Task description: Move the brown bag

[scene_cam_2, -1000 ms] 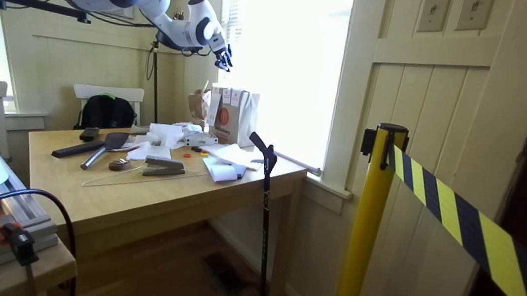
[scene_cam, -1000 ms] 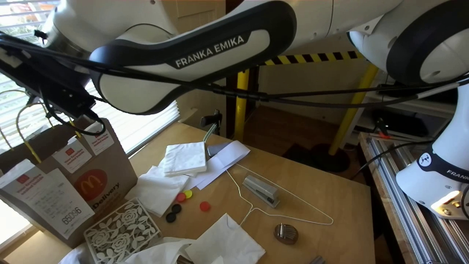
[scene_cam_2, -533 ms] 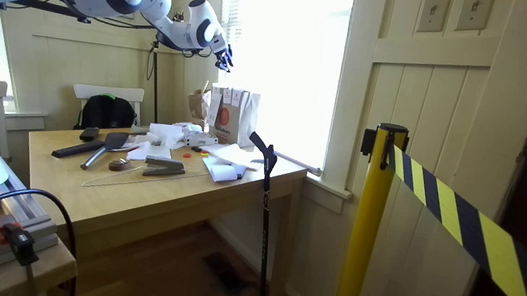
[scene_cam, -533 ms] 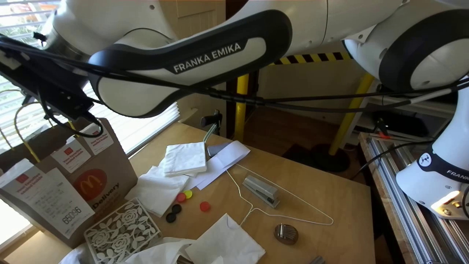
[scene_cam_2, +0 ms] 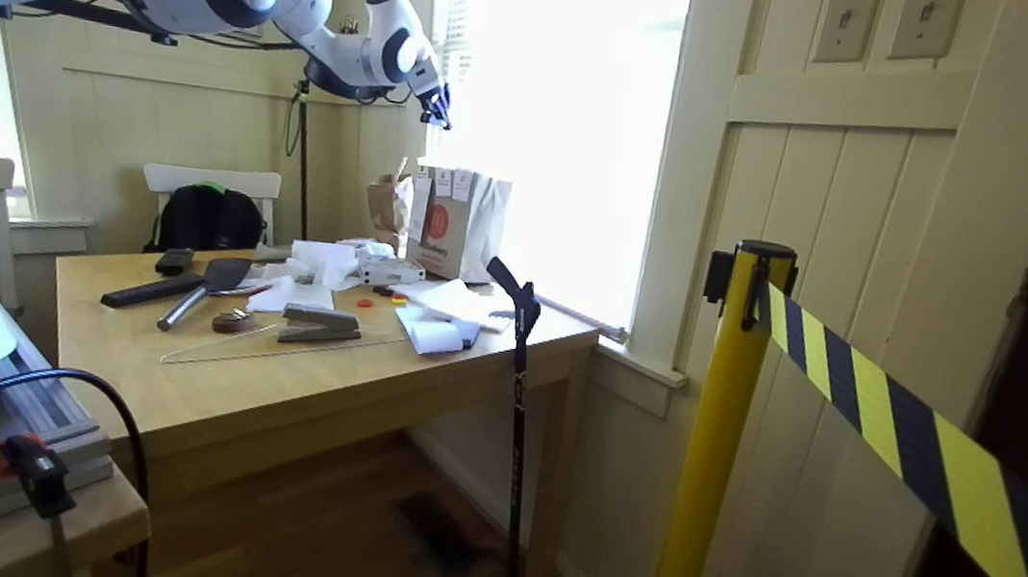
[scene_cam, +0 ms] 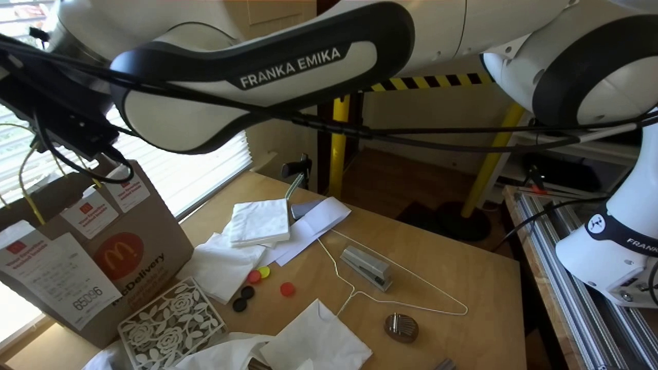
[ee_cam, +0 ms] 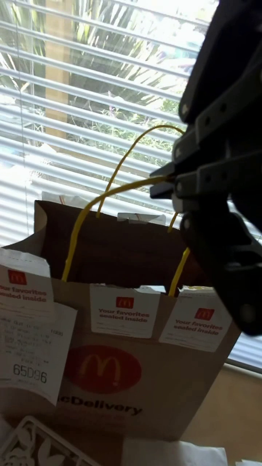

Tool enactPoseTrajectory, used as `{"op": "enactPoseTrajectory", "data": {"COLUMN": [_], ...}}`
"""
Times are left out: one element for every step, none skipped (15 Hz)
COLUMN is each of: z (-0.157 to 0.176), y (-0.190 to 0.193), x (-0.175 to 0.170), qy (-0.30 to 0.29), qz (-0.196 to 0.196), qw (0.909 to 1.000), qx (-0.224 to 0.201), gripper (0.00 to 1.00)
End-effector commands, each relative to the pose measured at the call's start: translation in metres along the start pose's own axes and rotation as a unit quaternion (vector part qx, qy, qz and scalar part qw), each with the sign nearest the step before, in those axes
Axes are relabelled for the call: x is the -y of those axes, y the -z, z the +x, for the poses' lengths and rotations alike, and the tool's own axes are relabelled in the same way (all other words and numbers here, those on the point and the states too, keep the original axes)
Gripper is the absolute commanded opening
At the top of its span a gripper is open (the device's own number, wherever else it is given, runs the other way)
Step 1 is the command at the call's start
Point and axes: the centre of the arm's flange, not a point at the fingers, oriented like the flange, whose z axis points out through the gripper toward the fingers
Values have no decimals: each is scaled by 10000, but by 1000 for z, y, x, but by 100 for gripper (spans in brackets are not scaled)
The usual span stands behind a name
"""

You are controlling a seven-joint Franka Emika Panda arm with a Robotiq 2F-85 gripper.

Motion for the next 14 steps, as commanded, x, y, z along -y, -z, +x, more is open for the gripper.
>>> {"op": "enactPoseTrajectory", "data": {"z": [-14, -18, -22, -27, -30, -36, -43, -53, -64, -73, -78, -77, -73, -69], "y": [24, 36, 49, 64, 77, 92, 104, 118, 128, 140, 151, 163, 175, 189], "x": [31, 33, 38, 42, 48, 51, 55, 54, 50, 48, 48, 42, 40, 33], "qy": [-17, 50, 103, 164, 212, 225, 260, 263, 263, 237, 205, 165, 58, -52], "qz": [-176, -242, -332, -393, -469, -597, -697, -762, -907, -1043, -1140, -1195, -1235, -1313], "qw": [9998, 9995, 9990, 9983, 9971, 9943, 9911, 9873, 9828, 9794, 9794, 9838, 9843, 9850], "qx": [112, 188, 289, 405, 565, 860, 1101, 1366, 1588, 1714, 1651, 1327, 1257, 1119], "gripper": [1, 1, 1, 1, 1, 1, 1, 1, 1, 1, 1, 1, 1, 1]}}
